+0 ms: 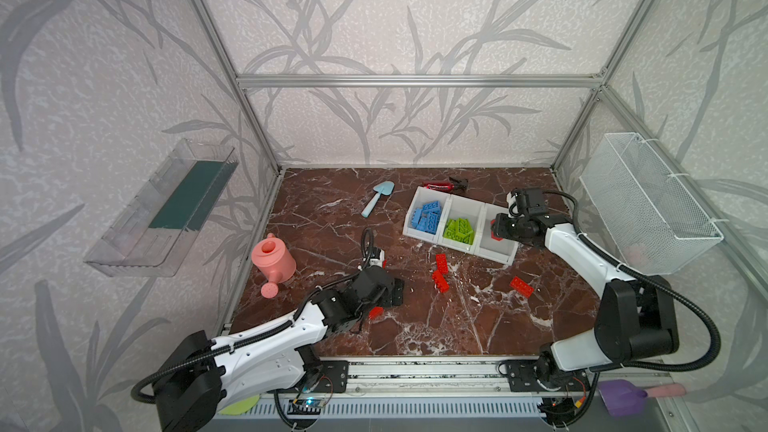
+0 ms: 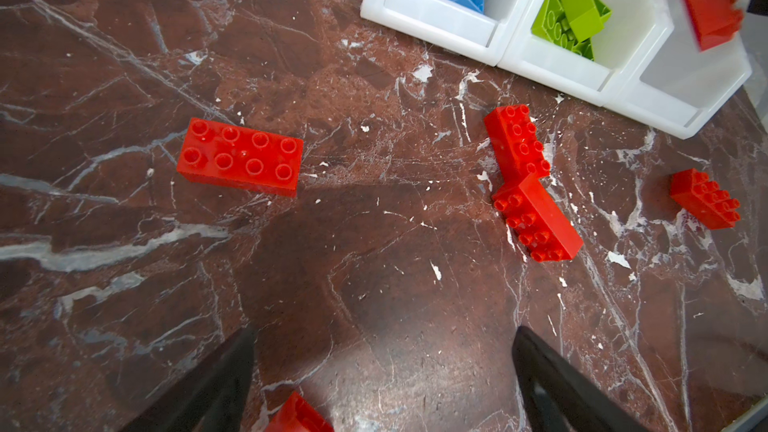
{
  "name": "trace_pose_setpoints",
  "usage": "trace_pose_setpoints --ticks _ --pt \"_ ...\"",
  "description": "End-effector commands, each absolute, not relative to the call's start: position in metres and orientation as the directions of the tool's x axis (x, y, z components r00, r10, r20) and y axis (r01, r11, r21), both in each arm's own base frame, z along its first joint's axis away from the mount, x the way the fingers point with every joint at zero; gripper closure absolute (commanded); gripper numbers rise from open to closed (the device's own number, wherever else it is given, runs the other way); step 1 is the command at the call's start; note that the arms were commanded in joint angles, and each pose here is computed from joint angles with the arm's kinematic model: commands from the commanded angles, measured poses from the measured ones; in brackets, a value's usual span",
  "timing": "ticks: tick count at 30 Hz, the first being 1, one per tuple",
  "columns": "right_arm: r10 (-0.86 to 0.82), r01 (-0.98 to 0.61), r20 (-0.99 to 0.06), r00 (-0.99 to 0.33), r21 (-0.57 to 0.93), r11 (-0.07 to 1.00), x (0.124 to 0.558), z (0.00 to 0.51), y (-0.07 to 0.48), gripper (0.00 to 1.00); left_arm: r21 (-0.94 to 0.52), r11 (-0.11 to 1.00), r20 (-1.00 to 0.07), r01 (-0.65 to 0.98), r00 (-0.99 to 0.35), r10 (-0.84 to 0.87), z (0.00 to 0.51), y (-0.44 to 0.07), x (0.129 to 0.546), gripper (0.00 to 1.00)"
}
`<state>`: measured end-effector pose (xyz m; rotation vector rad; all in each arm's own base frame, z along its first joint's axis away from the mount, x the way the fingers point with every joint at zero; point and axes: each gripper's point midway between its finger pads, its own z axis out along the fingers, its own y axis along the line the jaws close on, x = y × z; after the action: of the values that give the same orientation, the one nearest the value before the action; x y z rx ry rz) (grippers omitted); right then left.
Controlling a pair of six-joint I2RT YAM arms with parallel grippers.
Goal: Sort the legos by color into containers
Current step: 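Carry the red brick with the right gripper into the empty end compartment, then withdraw the right gripper while the left gripper lowers onto a red brick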
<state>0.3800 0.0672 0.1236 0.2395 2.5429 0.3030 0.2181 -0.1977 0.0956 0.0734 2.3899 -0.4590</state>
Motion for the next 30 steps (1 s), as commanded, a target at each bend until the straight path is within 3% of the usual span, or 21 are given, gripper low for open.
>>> trace_pose_setpoints --ticks 1,10,21,30 --pt "0.249 0.106 -0.534 -0.808 0.284 0.953 0.388 0.136 0.067 0.4 -0.309 0.943 -0.651 0.124 -0.751 -0.115 0.105 -0.195 0.224 0.04" --pt "0.262 0.052 -0.582 -0.77 0.351 0.935 0.368 0.156 0.075 0.36 -0.329 0.943 -0.625 0.054 -0.761 -0.174 0.11 -0.204 0.228 0.03" --pt "0.366 0.024 -0.642 -0.674 0.476 0.879 0.313 0.171 0.081 0.34 -0.333 0.943 -0.589 0.019 -0.785 -0.192 0.106 -0.254 0.234 0.04" --pt "0.364 0.005 -0.653 -0.664 0.483 0.875 0.282 0.16 0.079 0.33 -0.29 0.957 -0.563 0.022 -0.812 -0.152 0.087 -0.303 0.244 0.04"
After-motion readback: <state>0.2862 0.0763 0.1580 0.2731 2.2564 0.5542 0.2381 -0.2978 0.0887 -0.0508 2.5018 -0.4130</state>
